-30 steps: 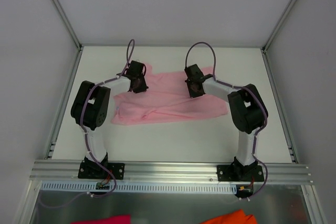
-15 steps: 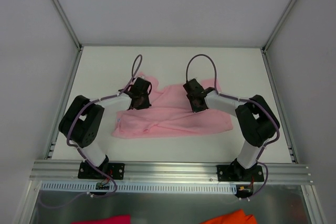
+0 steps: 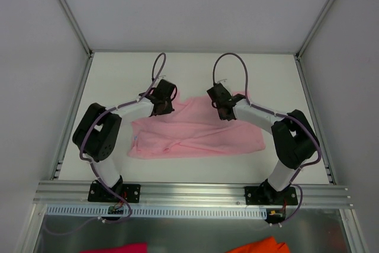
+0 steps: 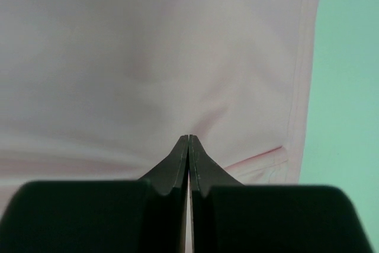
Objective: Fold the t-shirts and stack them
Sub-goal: Fold the flattened tshirt in 1/3 of the way
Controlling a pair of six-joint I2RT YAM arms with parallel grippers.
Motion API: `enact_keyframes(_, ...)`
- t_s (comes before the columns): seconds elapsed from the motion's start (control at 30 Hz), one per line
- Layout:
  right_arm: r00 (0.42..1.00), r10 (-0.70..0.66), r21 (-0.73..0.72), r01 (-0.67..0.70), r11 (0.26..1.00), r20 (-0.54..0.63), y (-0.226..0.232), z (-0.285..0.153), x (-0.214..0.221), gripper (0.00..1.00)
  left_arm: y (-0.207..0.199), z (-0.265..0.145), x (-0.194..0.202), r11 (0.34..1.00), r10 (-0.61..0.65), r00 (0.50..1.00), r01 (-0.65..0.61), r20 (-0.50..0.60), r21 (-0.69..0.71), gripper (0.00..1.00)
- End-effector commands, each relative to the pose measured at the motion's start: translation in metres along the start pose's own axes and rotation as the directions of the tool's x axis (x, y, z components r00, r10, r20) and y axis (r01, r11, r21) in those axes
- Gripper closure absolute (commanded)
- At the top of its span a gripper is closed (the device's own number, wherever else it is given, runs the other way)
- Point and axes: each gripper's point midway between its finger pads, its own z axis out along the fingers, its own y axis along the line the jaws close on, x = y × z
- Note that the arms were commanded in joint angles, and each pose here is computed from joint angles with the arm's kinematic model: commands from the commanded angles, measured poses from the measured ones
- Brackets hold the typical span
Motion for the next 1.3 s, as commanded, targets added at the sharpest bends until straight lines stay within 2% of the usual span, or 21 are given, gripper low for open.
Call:
enact_keyframes(0.0, 0.985, 0.068, 0.010, -0.071, 0.997, 0.161, -0.015, -0.018, -0.060, 0.99, -0.014, 0.001, -0.031, 1.000, 0.013, 0.997, -0.014, 0.074, 0.015, 1.00)
enact_keyframes(0.03, 0.982, 0.089, -0.011, -0.088, 0.996, 0.168, -0.017, -0.019, -0.073, 0.99, -0.013, 0.003, -0.032, 0.999, 0.031, 0.997, -0.031, 0.064, 0.007, 1.00)
enact_keyframes(0.07, 0.982, 0.093, -0.011, -0.092, 0.996, 0.166, -0.020, -0.019, -0.078, 0.99, -0.021, 0.000, -0.050, 1.000, 0.023, 0.996, -0.024, 0.084, 0.016, 1.00)
enact_keyframes(0.2, 0.985, 0.087, 0.060, -0.097, 0.994, 0.147, -0.038, -0.020, -0.087, 0.98, -0.013, 0.014, -0.059, 1.000, -0.002, 0.999, 0.002, 0.047, 0.002, 1.00)
enact_keyframes(0.23, 0.983, 0.096, 0.071, -0.108, 0.992, 0.153, -0.042, -0.021, -0.089, 0.94, -0.010, 0.016, -0.061, 1.000, -0.015, 0.999, 0.015, 0.039, 0.011, 1.00)
enact_keyframes(0.3, 0.978, 0.123, 0.067, -0.136, 0.988, 0.169, -0.046, -0.024, -0.090, 0.78, -0.008, 0.022, -0.063, 0.999, -0.030, 0.999, 0.030, 0.027, 0.017, 1.00)
enact_keyframes(0.37, 0.969, 0.166, 0.060, -0.179, 0.982, 0.183, -0.054, -0.030, -0.089, 0.67, -0.003, 0.028, -0.069, 0.999, -0.042, 0.999, 0.041, 0.015, 0.017, 1.00)
enact_keyframes(0.4, 0.970, 0.174, 0.048, -0.185, 0.982, 0.172, -0.054, -0.027, -0.078, 0.53, 0.001, 0.035, -0.066, 0.999, -0.043, 0.999, 0.043, -0.003, 0.004, 1.00)
enact_keyframes(0.47, 0.966, 0.197, -0.042, -0.193, 0.980, 0.170, -0.042, -0.032, -0.068, 0.47, 0.006, 0.042, -0.070, 0.998, -0.065, 0.998, 0.065, -0.017, 0.017, 1.00)
enact_keyframes(0.53, 0.954, 0.241, -0.130, -0.219, 0.967, 0.179, -0.032, -0.042, -0.053, 0.46, 0.008, 0.053, -0.067, 0.997, -0.075, 0.997, 0.076, -0.036, 0.028, 1.00)
enact_keyframes(0.6, 0.947, 0.263, -0.146, -0.238, 0.960, 0.184, -0.030, -0.054, -0.043, 0.47, 0.010, 0.060, -0.069, 0.996, -0.085, 0.996, 0.086, -0.042, 0.029, 1.00)
enact_keyframes(0.7, 0.962, 0.216, -0.107, -0.201, 0.974, 0.165, -0.024, -0.064, -0.019, 0.47, 0.008, 0.071, -0.073, 0.996, -0.079, 0.996, 0.080, -0.047, 0.025, 1.00)
enact_keyframes(0.8, 0.965, 0.206, -0.030, -0.204, 0.978, 0.163, -0.036, -0.077, -0.006, 0.47, 0.009, 0.081, -0.076, 0.996, -0.081, 0.995, 0.083, -0.059, 0.018, 1.00)
enact_keyframes(0.9, 0.959, 0.238, -0.044, -0.234, 0.971, 0.152, -0.039, -0.086, 0.003, 0.47, 0.009, 0.085, -0.079, 0.995, -0.091, 0.994, 0.093, -0.059, 0.036, 1.00)
enact_keyframes(0.97, 0.955, 0.254, -0.001, -0.256, 0.967, 0.153, -0.046, -0.088, 0.008, 0.47, 0.007, 0.086, -0.081, 0.995, -0.090, 0.994, 0.093, -0.057, 0.043, 1.00)
enact_keyframes(1.17, 0.985, 0.155, 0.184, -0.167, 0.968, 0.078, -0.058, -0.073, 0.027, 0.49, 0.007, 0.091, -0.095, 0.996, -0.077, 0.996, 0.078, -0.036, 0.033, 1.00)
enact_keyframes(1.27, 0.990, 0.133, 0.182, -0.140, 0.973, 0.051, -0.050, -0.064, 0.025, 0.49, 0.014, 0.096, -0.099, 0.997, -0.077, 0.997, 0.077, -0.028, 0.012, 1.00)
